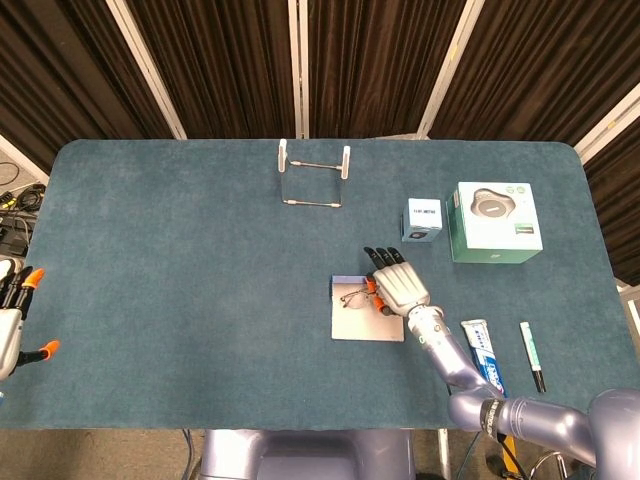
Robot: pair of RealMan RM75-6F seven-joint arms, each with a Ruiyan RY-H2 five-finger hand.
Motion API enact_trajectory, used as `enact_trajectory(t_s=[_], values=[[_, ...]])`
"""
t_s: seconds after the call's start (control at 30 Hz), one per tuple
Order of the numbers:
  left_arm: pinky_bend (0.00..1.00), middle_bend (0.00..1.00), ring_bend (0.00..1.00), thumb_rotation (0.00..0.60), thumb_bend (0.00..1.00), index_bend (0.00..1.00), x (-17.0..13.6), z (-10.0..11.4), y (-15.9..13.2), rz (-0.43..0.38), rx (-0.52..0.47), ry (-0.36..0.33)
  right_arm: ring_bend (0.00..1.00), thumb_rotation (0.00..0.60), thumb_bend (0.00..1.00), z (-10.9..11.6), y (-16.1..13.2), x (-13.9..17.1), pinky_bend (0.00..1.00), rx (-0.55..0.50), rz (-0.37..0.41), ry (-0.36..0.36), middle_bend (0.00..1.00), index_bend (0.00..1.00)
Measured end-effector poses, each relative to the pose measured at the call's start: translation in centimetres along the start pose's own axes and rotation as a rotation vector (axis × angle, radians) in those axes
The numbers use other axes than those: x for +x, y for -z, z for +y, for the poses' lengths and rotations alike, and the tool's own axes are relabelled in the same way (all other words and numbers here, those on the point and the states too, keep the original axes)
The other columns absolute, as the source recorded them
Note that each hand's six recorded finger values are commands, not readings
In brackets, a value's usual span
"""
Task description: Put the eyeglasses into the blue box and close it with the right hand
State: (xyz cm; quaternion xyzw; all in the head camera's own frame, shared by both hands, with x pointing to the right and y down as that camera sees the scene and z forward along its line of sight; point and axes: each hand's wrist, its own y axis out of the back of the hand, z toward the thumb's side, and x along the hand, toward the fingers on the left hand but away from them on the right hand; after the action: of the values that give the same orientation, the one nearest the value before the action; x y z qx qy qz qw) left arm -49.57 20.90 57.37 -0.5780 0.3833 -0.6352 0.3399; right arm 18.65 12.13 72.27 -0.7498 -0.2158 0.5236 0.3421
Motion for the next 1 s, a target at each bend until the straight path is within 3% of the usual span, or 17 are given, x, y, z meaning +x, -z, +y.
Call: enact_trajectory(t_s=[0.1, 0.27, 0.6, 1.0], values=[[0.00, 0.00, 0.00, 0.600, 0.00, 0.00, 0.0, 0.1, 0.0, -0.001, -0.001, -0.002, 0.00, 0.600, 0.04, 0.2, -0.1, 0.1, 0.00, 0.004, -0.001, 0.012, 0.00, 0.22], [0.00, 0.00, 0.00, 0.600, 0.00, 0.00, 0.0, 0.1, -0.1, -0.005, -0.004, -0.004, 0.00, 0.600, 0.04, 0.9, -0.4, 0.4, 0.00, 0.015, 0.014, 0.040, 0.00, 0.15], [0.00, 0.00, 0.00, 0.600, 0.00, 0.00, 0.0, 0.1, -0.1, -0.008, -0.004, -0.006, 0.00, 0.600, 0.04, 0.5, -2.2, 0.3, 0.00, 0.037, 0.062, 0.050, 0.00, 0.14], [0.00, 0.00, 0.00, 0.600, 0.00, 0.00, 0.2, 0.3, 0.5, 0.017, -0.009, -0.010, 0.00, 0.600, 0.04, -0.2, -2.5, -2.6, 0.00, 0.110, 0.041, 0.052, 0.00, 0.14]])
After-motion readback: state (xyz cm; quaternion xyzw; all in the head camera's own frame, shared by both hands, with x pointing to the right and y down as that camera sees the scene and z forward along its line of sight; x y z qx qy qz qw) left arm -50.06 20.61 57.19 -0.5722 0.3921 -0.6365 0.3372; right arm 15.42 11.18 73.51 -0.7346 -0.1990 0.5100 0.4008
